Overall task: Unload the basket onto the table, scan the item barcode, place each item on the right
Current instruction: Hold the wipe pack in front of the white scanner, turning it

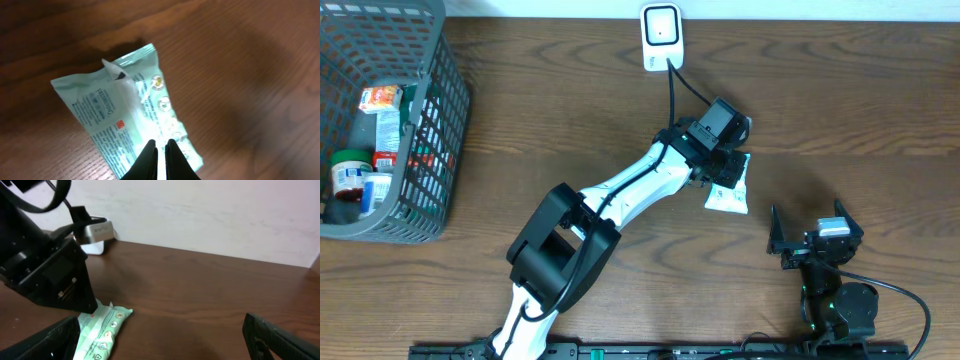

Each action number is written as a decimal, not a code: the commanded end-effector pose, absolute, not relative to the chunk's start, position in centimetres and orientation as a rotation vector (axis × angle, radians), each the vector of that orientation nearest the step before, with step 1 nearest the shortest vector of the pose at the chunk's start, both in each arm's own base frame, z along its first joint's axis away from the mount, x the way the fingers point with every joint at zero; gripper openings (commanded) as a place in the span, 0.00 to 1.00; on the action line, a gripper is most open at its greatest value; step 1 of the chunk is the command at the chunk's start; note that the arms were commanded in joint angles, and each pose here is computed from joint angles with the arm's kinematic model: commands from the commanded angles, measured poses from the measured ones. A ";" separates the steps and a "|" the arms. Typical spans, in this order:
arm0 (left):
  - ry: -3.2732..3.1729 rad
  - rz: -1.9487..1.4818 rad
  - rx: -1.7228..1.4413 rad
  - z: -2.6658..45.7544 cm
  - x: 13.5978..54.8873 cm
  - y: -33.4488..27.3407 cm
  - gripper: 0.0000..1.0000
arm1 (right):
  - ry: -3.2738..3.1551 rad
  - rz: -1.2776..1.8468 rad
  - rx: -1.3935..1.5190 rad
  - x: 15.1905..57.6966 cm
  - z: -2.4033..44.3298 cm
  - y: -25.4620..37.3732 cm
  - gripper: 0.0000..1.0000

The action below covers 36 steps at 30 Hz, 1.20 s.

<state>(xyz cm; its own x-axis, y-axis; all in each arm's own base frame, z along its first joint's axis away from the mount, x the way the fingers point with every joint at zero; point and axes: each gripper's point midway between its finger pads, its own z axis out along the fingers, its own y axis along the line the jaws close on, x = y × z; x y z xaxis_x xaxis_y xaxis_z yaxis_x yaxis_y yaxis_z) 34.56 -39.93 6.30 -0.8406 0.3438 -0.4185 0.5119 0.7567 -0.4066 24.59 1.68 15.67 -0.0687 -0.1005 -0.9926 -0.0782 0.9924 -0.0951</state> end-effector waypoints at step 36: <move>2.479 -0.244 0.572 6.6 39.7 -35.5 0.07 | 1.642 -0.032 -0.133 24.6 15.6 1.4 0.99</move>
<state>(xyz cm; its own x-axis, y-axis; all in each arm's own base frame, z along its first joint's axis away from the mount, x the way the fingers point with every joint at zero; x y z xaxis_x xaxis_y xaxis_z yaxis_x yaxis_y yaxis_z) 39.24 -36.62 6.53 -0.7542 0.3335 -0.5657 0.4686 0.8768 -0.1078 24.59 1.68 15.67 -0.0687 -0.1005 -0.9926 -0.0782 0.9924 -0.0951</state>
